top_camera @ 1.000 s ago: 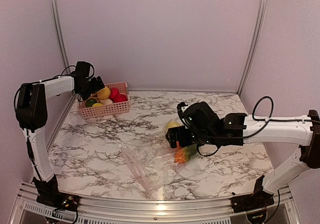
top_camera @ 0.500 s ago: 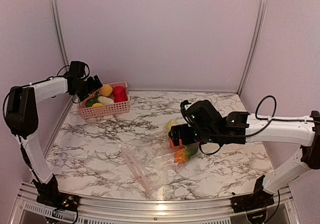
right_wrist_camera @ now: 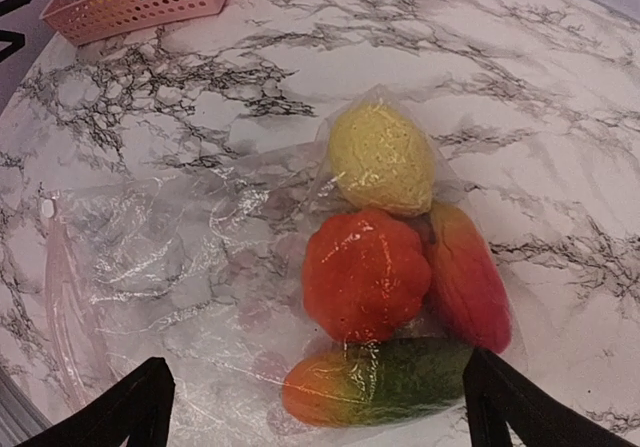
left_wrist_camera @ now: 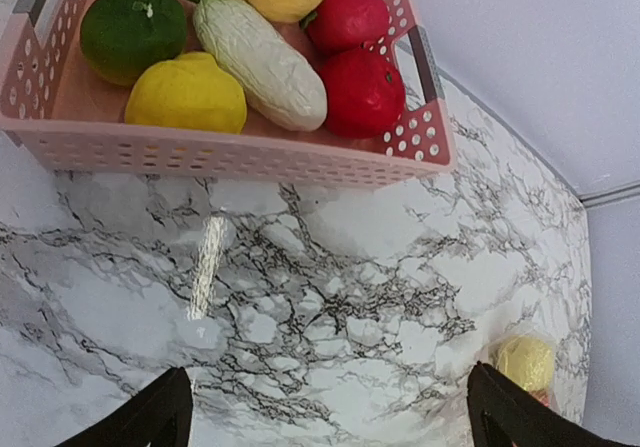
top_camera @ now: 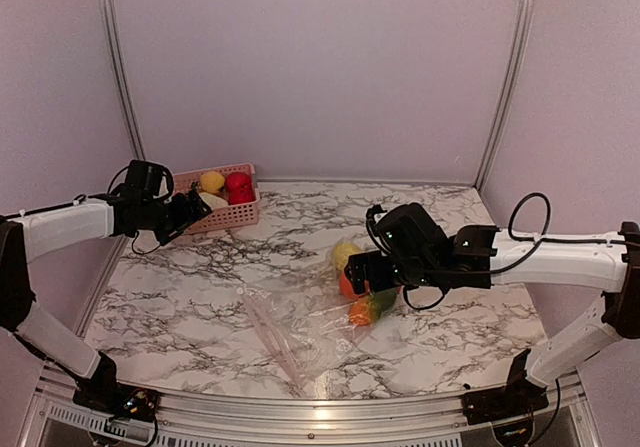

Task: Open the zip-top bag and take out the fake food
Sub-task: Pick up the fake fruit from the zipper food storage bag.

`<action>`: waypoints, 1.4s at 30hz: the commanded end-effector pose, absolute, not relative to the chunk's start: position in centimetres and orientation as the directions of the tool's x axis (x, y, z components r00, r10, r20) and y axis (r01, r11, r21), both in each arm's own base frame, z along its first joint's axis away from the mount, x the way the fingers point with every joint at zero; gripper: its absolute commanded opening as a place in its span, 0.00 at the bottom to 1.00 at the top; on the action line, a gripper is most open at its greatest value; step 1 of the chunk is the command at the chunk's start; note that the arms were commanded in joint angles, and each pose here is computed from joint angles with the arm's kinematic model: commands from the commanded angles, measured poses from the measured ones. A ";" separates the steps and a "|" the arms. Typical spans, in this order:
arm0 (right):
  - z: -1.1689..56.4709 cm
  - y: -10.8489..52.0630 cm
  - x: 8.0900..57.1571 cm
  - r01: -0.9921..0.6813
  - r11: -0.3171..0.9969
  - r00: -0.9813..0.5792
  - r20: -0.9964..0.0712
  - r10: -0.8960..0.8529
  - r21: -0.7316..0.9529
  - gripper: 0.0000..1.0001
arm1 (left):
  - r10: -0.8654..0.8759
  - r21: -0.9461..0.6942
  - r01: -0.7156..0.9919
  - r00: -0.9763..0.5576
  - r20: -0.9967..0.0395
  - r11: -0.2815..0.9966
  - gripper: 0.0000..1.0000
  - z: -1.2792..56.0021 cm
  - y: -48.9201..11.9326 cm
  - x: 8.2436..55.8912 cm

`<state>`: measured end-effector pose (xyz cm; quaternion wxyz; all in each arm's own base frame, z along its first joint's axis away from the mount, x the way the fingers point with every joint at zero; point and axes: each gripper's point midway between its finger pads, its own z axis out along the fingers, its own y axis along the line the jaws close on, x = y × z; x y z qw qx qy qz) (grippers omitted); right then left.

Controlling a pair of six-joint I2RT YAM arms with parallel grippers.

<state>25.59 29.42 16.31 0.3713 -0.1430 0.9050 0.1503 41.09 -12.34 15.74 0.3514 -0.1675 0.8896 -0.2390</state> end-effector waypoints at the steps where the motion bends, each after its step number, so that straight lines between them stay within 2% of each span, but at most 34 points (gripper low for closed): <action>1: 16.6 28.8 25.9 -0.357 0.915 -0.683 -0.720 -0.121 0.186 0.98 | -0.420 -0.574 -0.046 -0.730 -0.540 0.817 0.98 15.4 -15.2 37.3; 6: 15.7 28.2 25.7 -0.339 0.922 -0.699 -0.706 -0.113 0.188 0.92 | -0.357 -0.593 0.005 -0.795 -0.491 0.805 0.96 12.7 -18.4 32.2; 9: 15.1 27.8 25.6 -0.327 0.926 -0.708 -0.698 -0.109 0.188 0.88 | -0.351 -0.607 -0.003 -0.819 -0.455 0.795 0.91 11.0 -19.0 29.5; 11: 14.7 27.6 25.5 -0.322 0.928 -0.714 -0.691 -0.108 0.188 0.87 | -0.349 -0.622 -0.003 -0.829 -0.436 0.783 0.84 10.3 -19.4 27.9; 15: 14.3 27.4 25.5 -0.317 0.931 -0.719 -0.686 -0.111 0.182 0.86 | -0.341 -0.640 -0.003 -0.848 -0.405 0.768 0.63 8.7 -19.8 25.0; 23: 13.6 27.5 25.6 -0.314 0.933 -0.725 -0.679 -0.117 0.175 0.85 | -0.315 -0.708 0.021 -0.887 -0.339 0.705 0.41 7.1 -22.6 21.0; 33: 13.2 27.9 25.8 -0.319 0.933 -0.731 -0.670 -0.129 0.168 0.85 | -0.269 -0.752 0.054 -0.915 -0.300 0.657 0.27 6.6 -26.6 18.9; 42: 13.0 27.6 25.7 -0.313 0.937 -0.736 -0.662 -0.137 0.154 0.85 | -0.223 -0.776 0.086 -0.933 -0.283 0.625 0.20 6.6 -30.0 18.5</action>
